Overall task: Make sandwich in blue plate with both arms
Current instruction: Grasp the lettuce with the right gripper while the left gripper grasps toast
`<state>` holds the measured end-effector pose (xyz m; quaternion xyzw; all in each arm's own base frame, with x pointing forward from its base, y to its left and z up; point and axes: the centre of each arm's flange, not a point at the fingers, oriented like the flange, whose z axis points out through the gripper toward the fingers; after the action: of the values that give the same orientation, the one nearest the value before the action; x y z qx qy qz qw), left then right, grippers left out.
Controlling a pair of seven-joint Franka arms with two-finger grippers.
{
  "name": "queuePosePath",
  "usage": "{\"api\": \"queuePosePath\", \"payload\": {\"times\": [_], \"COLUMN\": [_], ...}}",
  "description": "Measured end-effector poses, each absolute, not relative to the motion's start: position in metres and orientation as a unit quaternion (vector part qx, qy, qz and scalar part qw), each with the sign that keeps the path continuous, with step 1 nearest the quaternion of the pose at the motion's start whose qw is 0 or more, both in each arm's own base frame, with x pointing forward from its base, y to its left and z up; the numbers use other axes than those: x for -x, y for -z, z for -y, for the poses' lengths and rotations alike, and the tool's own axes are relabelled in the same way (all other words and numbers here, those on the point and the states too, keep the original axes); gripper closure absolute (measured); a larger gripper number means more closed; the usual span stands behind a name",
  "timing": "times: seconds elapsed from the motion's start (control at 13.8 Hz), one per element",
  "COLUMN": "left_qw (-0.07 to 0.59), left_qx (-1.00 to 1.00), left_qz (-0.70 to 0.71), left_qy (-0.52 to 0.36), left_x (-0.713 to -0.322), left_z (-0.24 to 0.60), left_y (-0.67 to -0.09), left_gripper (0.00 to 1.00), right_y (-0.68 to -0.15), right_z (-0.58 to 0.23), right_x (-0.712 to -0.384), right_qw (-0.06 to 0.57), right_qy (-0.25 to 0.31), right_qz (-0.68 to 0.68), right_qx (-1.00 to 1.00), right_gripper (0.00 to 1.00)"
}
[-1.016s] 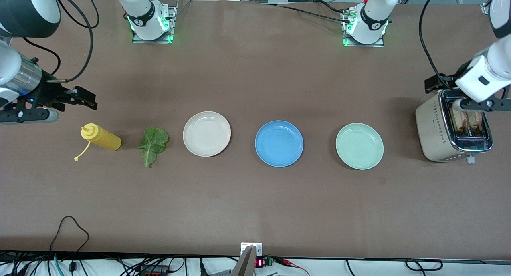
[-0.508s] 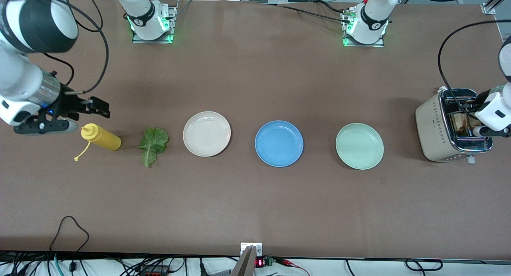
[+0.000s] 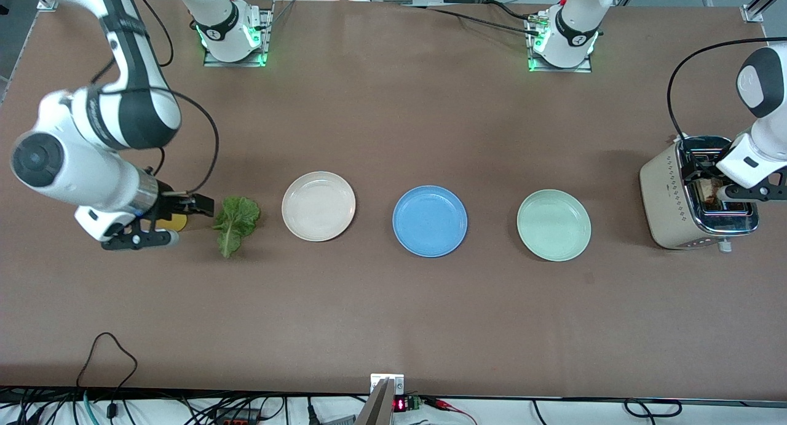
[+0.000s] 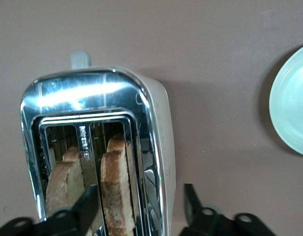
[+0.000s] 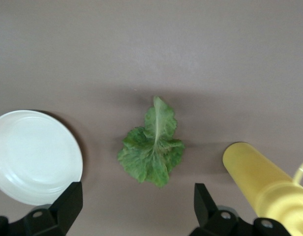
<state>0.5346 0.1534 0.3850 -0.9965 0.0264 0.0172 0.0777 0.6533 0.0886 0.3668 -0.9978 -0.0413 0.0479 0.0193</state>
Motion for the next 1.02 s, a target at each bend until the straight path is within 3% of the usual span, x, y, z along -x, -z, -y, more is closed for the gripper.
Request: {"api": "queuePosePath", "payload": {"times": [0.07, 0.22, 0.44, 0.65, 0.73, 1.02], "left_qw": [0.077, 0.075, 0.075, 0.075, 0.075, 0.073], "left_qx": [0.997, 0.997, 0.997, 0.997, 0.997, 0.996], "left_qz": [-0.024, -0.018, -0.014, -0.015, -0.015, -0.034], "left_qy": [-0.019, -0.026, -0.022, -0.021, -0.021, -0.04], "left_x": [-0.532, -0.526, -0.523, -0.523, -0.523, -0.522], "left_z": [-0.156, -0.163, -0.17, -0.17, -0.17, -0.172], "left_y": [-0.383, -0.377, -0.374, -0.374, -0.374, -0.386], "left_gripper": [0.26, 0.43, 0.49, 0.84, 0.9, 0.94], "right_y": [-0.345, -0.308, -0.263, -0.233, -0.226, -0.208], "right_z": [-0.088, -0.087, -0.084, -0.085, -0.086, -0.091], "right_x": [-0.657, -0.662, -0.667, -0.672, -0.673, -0.676], "right_qw": [0.02, 0.021, 0.023, 0.025, 0.025, 0.015], "right_qy": [-0.054, -0.061, -0.064, -0.052, -0.045, -0.031], "right_qz": [0.04, 0.037, 0.036, 0.047, 0.059, 0.1], "right_qx": [0.998, 0.997, 0.997, 0.997, 0.997, 0.994], "right_gripper": [0.0, 0.0, 0.0, 0.0, 0.0, 0.0]}}
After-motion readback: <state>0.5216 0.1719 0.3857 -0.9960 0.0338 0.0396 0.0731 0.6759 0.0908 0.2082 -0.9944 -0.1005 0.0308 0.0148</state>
